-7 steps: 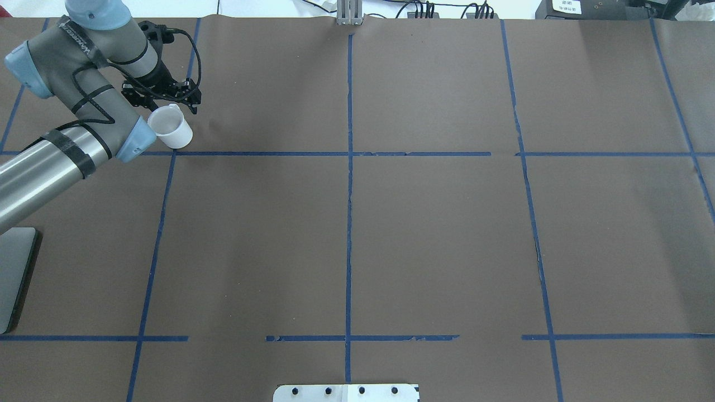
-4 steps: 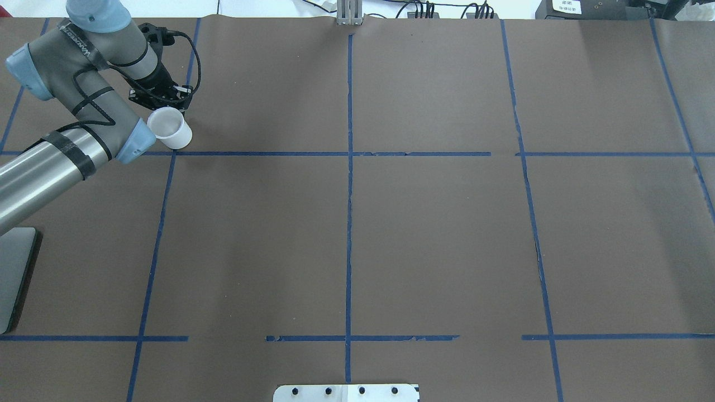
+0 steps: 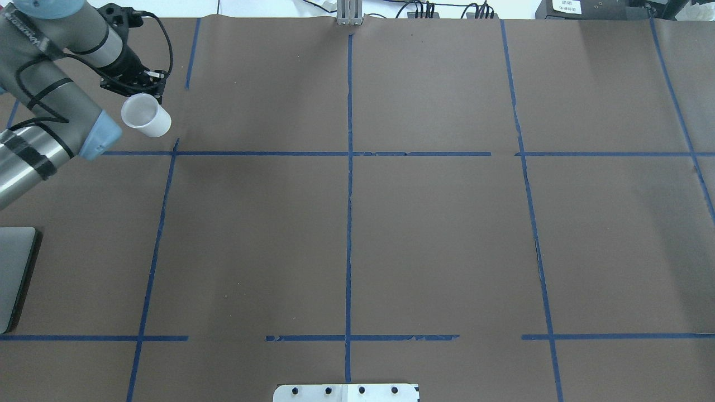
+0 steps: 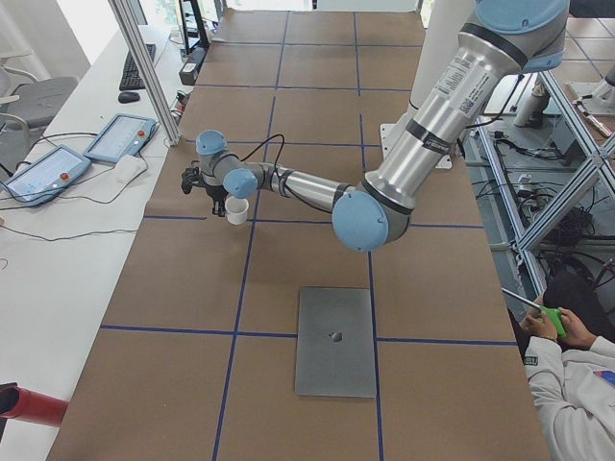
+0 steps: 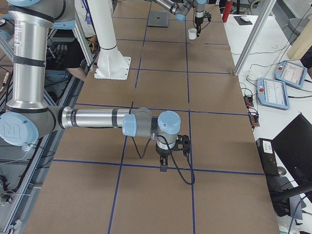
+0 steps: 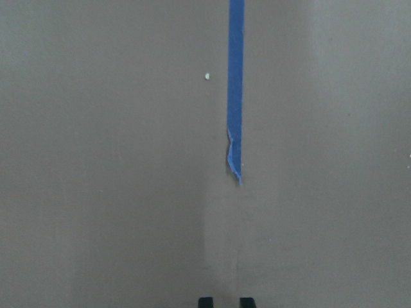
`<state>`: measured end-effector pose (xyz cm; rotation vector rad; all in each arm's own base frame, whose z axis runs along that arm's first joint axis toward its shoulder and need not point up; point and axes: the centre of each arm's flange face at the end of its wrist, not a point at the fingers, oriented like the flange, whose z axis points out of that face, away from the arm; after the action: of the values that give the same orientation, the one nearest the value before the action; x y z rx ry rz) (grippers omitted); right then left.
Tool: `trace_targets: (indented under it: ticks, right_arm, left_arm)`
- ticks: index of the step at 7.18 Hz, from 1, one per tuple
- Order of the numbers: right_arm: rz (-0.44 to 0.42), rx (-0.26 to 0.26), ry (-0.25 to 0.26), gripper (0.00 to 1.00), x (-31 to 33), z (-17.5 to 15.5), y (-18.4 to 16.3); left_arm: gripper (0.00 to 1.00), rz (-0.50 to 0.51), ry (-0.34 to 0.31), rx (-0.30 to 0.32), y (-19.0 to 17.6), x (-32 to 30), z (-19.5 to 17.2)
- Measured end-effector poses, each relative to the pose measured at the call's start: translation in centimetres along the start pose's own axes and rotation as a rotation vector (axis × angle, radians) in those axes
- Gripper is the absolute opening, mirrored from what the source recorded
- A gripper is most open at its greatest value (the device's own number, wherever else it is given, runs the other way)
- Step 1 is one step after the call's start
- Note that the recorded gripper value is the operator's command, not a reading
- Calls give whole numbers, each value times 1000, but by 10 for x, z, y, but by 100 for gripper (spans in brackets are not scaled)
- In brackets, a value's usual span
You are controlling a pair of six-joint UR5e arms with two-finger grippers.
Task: Place cup on laptop
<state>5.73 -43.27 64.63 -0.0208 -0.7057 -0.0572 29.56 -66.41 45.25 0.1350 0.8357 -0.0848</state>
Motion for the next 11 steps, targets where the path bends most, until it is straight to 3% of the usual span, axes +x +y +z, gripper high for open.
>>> trace_targets:
  ticks: [2,4,6,8,11]
  right_arm:
    - [0,0,0,100,0,0,0]
    - [-1,1,0,100,0,0,0]
    - [0,0,0,100,0,0,0]
    - [0,0,1,100,0,0,0]
    - [0,0,0,100,0,0,0]
  left_arm:
    - [0,60,-7,7,78,-79,-24]
    - [0,118,-61,-30,176,-194,-36]
    - [0,78,-113,-86,246,-276,-35]
    - [0,61,-141,-123,270,-309,-28]
    - [0,115,-158,-135,274,-347,-20]
